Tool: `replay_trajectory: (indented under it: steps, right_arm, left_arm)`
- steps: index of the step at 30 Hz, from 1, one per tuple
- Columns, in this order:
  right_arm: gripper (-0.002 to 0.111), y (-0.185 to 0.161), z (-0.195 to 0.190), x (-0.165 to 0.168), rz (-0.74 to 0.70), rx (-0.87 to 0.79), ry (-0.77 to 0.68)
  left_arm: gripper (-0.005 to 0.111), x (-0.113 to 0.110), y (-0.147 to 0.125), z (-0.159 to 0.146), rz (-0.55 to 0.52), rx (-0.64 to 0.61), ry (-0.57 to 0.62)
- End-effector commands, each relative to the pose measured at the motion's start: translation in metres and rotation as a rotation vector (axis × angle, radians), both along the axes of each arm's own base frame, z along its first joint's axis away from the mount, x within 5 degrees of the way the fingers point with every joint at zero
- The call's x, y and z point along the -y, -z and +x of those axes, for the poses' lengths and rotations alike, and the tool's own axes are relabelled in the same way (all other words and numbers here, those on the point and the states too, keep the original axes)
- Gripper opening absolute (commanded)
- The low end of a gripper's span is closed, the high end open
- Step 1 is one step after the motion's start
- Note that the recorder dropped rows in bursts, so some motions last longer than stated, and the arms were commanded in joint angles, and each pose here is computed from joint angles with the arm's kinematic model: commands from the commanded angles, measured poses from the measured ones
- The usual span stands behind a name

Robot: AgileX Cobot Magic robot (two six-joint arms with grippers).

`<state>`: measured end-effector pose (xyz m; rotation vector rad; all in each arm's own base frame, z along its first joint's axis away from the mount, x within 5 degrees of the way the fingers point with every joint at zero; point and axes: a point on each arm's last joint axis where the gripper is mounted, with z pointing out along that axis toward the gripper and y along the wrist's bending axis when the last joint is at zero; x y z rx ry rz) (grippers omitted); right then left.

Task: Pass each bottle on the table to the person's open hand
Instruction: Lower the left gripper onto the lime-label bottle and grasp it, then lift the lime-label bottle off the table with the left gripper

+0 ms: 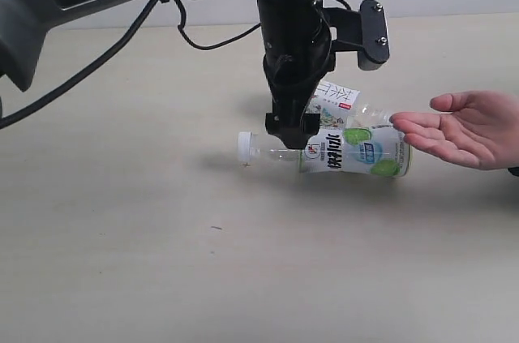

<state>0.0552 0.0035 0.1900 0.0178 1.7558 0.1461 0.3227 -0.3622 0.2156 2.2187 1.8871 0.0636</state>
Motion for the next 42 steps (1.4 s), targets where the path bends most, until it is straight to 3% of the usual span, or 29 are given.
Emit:
replay_trajectory:
  steps: [1,19,33,42]
  right_arm:
    - [0.000,0.000,0.000,0.000,-0.002,0.010,-0.003]
    - [0.000,0.000,0.000,0.000,-0.002,0.010,-0.003]
    - [0.000,0.000,0.000,0.000,-0.002,0.010,-0.003]
    - [0.000,0.000,0.000,0.000,-0.002,0.010,-0.003]
  left_arm:
    - [0.105,0.002,0.017,0.002,0.017,-0.032,-0.033]
    - [0.105,0.008,0.063,0.007,0.057,-0.076,-0.046]
    - [0.105,0.016,0.069,0.010,-0.017,-0.067,-0.053]
    - [0.104,0.016,0.083,0.010,0.004,-0.087,-0.055]
